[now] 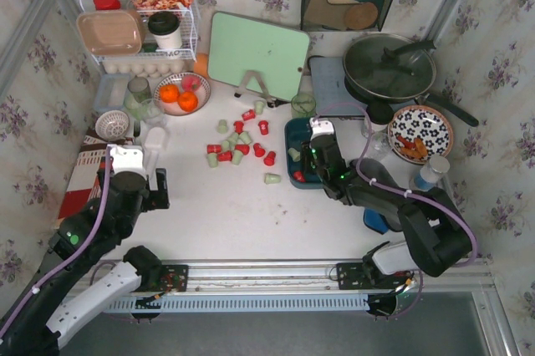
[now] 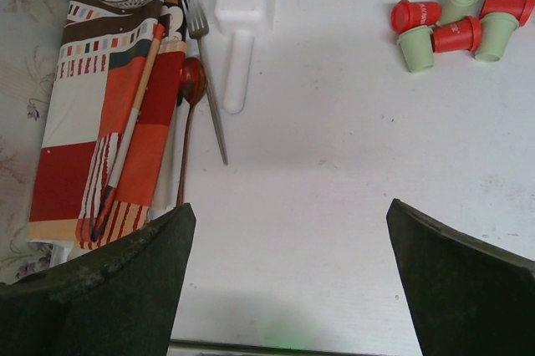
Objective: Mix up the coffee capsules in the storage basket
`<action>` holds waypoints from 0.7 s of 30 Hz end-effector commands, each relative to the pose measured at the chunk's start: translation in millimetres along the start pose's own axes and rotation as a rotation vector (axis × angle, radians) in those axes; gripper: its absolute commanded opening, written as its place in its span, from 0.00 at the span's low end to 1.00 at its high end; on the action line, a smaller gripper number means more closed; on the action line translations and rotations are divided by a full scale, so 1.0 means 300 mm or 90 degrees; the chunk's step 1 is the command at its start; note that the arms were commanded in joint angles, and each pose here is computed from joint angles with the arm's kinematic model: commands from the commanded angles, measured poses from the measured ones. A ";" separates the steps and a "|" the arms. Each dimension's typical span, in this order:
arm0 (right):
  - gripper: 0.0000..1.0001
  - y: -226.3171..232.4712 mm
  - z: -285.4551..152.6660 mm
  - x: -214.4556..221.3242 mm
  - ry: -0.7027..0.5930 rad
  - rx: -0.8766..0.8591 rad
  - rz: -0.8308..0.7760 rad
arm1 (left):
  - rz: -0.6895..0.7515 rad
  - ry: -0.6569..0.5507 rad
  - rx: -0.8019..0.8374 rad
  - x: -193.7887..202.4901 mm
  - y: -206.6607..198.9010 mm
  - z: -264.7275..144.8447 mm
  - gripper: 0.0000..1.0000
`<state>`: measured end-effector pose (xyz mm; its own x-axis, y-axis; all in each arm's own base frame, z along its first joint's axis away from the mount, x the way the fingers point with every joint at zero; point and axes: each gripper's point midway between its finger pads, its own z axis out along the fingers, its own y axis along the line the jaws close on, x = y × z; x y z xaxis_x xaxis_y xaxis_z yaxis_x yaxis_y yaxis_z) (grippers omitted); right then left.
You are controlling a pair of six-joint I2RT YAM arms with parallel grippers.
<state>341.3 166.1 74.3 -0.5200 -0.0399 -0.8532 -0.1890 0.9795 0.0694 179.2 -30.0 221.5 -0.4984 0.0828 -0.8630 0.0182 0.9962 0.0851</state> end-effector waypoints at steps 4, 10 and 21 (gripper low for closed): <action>0.64 0.014 -0.031 -0.061 -0.020 -0.010 0.010 | -0.005 -0.013 0.020 -0.025 -0.023 0.008 0.99; 0.65 0.102 -0.071 -0.122 -0.039 -0.060 0.000 | -0.012 -0.013 0.035 -0.026 -0.033 0.006 0.99; 0.62 0.410 -0.140 -0.063 -0.027 -0.168 -0.082 | -0.028 -0.028 0.047 -0.034 -0.031 -0.008 0.99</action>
<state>300.2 267.4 125.1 -0.4427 -0.1254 -0.8879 -0.4556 0.8843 0.1023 180.1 -37.5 226.1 -0.4816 0.0480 -0.8751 0.0514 0.9983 0.0265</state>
